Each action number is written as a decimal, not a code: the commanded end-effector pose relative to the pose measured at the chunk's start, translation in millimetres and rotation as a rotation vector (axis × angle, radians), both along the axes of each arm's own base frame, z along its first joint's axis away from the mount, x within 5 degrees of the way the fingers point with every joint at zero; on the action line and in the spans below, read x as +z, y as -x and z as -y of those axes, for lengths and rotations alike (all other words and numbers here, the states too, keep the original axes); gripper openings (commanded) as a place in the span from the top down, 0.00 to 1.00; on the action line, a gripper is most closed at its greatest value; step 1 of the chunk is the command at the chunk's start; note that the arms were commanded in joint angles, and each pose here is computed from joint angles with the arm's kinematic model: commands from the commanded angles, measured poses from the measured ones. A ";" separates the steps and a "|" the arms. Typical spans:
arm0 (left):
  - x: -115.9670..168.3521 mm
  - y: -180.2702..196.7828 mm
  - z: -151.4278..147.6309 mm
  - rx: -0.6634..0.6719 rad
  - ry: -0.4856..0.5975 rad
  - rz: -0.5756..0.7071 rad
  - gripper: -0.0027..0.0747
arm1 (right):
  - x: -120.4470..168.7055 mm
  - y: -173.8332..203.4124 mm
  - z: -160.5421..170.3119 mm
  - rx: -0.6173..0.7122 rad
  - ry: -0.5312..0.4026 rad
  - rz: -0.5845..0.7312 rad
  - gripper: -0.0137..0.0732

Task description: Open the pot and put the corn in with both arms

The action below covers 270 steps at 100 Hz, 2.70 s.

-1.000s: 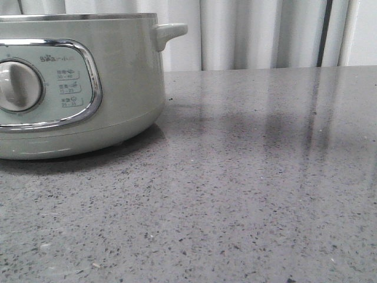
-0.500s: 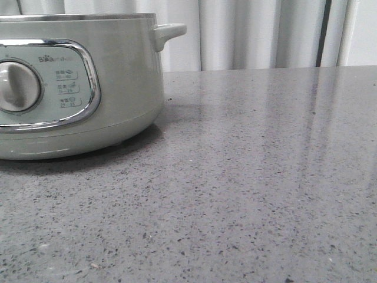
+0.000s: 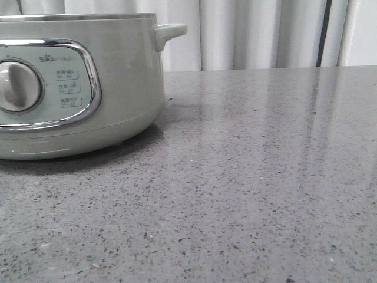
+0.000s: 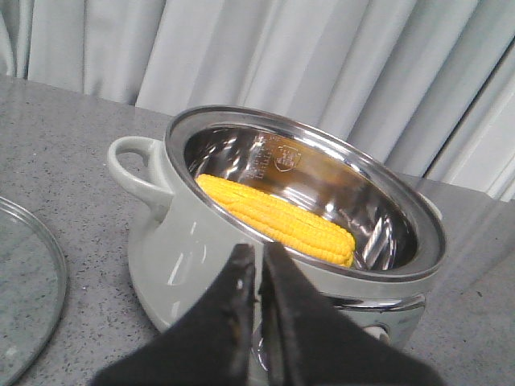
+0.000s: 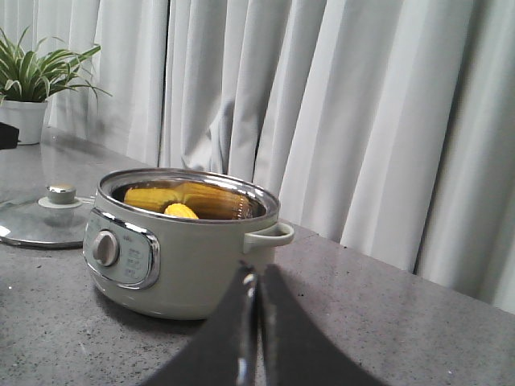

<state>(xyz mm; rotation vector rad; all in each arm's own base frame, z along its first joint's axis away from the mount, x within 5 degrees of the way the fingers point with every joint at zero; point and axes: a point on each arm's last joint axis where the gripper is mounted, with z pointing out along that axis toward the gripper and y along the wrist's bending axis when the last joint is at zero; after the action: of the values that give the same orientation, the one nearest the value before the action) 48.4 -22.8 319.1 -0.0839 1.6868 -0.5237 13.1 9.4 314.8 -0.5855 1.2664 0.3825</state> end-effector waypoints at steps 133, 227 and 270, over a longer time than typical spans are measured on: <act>-113.5 -5.3 -17.0 0.183 -0.318 0.221 0.99 | 15.2 6.3 5.0 -0.009 -0.068 0.111 0.89; -136.2 -4.8 -15.6 0.127 -0.358 -0.004 0.99 | 15.2 6.3 5.0 -0.009 -0.068 0.111 0.89; -136.2 -4.8 -15.6 0.127 -0.358 -0.004 0.99 | -25.5 -11.6 -2.5 -0.184 0.051 -0.009 0.89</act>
<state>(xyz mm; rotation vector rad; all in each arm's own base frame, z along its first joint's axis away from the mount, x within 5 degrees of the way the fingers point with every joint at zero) 53.3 -6.9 187.1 0.0684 1.7867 -0.1122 23.5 13.7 289.7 -0.5622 1.3694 0.2764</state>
